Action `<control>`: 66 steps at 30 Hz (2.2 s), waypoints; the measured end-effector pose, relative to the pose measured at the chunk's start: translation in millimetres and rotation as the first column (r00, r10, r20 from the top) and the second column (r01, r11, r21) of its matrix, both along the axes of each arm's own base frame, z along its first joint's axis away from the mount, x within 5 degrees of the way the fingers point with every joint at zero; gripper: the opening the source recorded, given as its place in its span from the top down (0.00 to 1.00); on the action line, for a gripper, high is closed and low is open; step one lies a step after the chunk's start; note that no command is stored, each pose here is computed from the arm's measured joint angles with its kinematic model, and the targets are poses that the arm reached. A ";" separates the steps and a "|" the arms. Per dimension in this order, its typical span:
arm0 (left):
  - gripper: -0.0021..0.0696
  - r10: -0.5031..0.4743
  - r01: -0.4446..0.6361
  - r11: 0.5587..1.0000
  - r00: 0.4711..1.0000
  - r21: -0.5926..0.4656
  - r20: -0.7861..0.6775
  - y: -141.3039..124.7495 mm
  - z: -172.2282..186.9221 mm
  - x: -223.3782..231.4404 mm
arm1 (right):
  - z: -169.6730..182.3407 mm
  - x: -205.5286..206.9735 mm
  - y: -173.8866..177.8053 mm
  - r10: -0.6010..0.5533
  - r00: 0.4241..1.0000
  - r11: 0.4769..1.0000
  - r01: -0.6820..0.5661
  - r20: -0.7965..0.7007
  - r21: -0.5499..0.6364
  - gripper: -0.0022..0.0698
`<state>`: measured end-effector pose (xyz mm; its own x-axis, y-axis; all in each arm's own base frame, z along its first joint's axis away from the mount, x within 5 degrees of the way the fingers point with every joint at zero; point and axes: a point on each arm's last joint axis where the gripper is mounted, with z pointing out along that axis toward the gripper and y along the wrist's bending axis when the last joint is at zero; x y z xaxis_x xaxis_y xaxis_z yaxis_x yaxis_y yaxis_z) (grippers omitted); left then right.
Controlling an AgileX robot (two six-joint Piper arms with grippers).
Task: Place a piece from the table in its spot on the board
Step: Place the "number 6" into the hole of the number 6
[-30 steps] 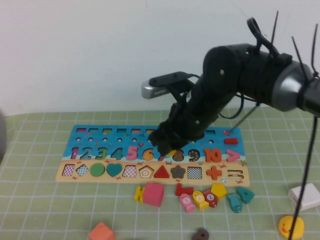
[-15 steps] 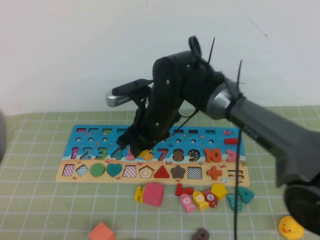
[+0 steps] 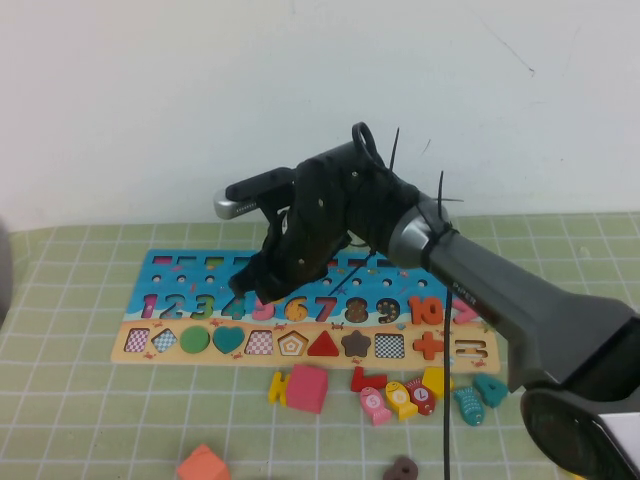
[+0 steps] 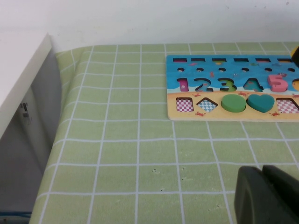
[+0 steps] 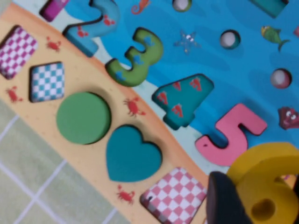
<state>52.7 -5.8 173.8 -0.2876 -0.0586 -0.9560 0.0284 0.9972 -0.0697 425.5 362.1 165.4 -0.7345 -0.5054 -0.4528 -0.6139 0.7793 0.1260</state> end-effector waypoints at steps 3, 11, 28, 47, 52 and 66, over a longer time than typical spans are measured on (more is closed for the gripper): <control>0.97 0.000 0.000 1.000 1.000 0.000 0.000 0.0 0.0 0.0 | -7.7 3.1 -2.6 -0.030 0.999 1.000 0.030 -0.018 -0.001 0.59; 0.97 0.000 0.000 1.000 1.000 0.000 0.000 0.0 0.0 0.0 | -11.5 16.5 -19.9 -0.117 0.992 0.993 0.117 -0.051 0.005 0.59; 0.97 -0.001 0.001 1.000 1.000 0.000 -0.002 -0.1 -0.2 -0.1 | -39.6 17.9 -17.6 -0.120 0.989 0.993 0.120 -0.084 -0.008 0.59; 0.97 -0.002 0.002 1.000 1.000 -0.022 -0.001 -0.8 0.0 0.0 | -39.2 17.2 -16.0 -0.143 0.984 0.989 0.145 -0.106 0.016 0.45; 0.97 -0.002 0.002 1.000 1.000 -0.022 -0.001 -0.8 0.0 0.0 | -36.1 17.5 -15.2 -0.142 0.985 0.989 0.146 -0.102 0.028 0.45; 0.97 -0.001 0.001 1.000 1.000 -0.004 -0.002 -0.2 -0.1 0.0 | -11.0 26.3 -9.6 -0.153 0.988 0.976 0.155 -0.024 0.151 0.93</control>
